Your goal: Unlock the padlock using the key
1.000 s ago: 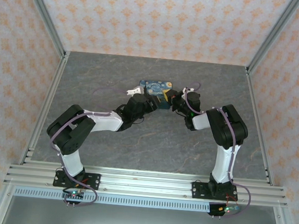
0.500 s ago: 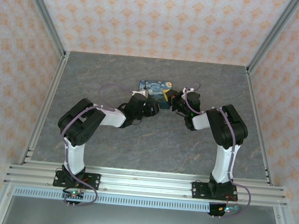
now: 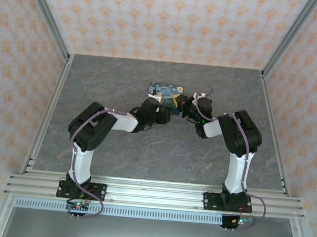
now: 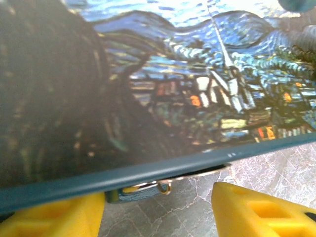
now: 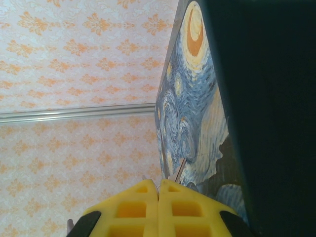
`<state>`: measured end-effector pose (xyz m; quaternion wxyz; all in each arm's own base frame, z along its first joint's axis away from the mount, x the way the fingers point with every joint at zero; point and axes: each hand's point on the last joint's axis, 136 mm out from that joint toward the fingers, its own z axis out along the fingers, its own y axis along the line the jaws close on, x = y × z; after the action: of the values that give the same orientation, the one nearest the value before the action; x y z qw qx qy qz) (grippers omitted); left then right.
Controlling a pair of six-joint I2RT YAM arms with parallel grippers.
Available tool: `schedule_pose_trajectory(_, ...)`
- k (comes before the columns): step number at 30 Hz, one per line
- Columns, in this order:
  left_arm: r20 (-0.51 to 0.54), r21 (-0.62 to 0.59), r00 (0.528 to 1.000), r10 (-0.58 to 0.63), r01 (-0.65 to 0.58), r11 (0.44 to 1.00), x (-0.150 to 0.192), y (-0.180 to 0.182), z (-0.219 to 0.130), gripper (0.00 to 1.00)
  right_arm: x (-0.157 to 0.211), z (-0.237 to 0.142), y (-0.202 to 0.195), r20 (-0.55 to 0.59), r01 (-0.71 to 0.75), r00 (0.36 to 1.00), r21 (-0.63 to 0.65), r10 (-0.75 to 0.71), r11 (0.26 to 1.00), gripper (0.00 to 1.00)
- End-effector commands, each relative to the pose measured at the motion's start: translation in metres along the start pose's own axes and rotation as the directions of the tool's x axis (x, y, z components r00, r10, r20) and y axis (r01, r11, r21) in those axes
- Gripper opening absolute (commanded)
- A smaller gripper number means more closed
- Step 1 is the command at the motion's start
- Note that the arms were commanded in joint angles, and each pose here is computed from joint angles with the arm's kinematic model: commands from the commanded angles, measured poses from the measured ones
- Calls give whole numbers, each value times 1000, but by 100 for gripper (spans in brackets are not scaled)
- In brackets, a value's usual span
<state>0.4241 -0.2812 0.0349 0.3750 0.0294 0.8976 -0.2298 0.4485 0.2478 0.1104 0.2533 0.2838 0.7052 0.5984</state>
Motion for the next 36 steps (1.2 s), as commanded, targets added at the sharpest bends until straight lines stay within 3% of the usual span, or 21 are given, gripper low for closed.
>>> schedule_pose_trajectory(1, 0, -58, 998, 68, -68, 996, 3, 5, 6, 59, 8, 0, -49, -14, -65, 998, 140, 67, 988, 0)
schedule_pose_trajectory(13, 19, -102, 997, 80, -78, 992, 0, 4, 13, 59, 10, 0, -51, -14, -65, 998, 149, 68, 987, 0)
schedule_pose_trajectory(22, 79, -255, 991, 109, -86, 963, -15, 28, -3, 60, 10, 1, -50, -13, -66, 998, 148, 69, 987, 0)
schedule_pose_trajectory(30, 59, -187, 993, 101, -88, 978, -15, 14, 11, 60, 10, 1, -54, -16, -68, 997, 156, 71, 985, 0)
schedule_pose_trajectory(36, 57, -36, 996, 62, -60, 998, -18, -16, 17, 60, 11, 2, -56, -18, -65, 997, 161, 69, 985, 0)
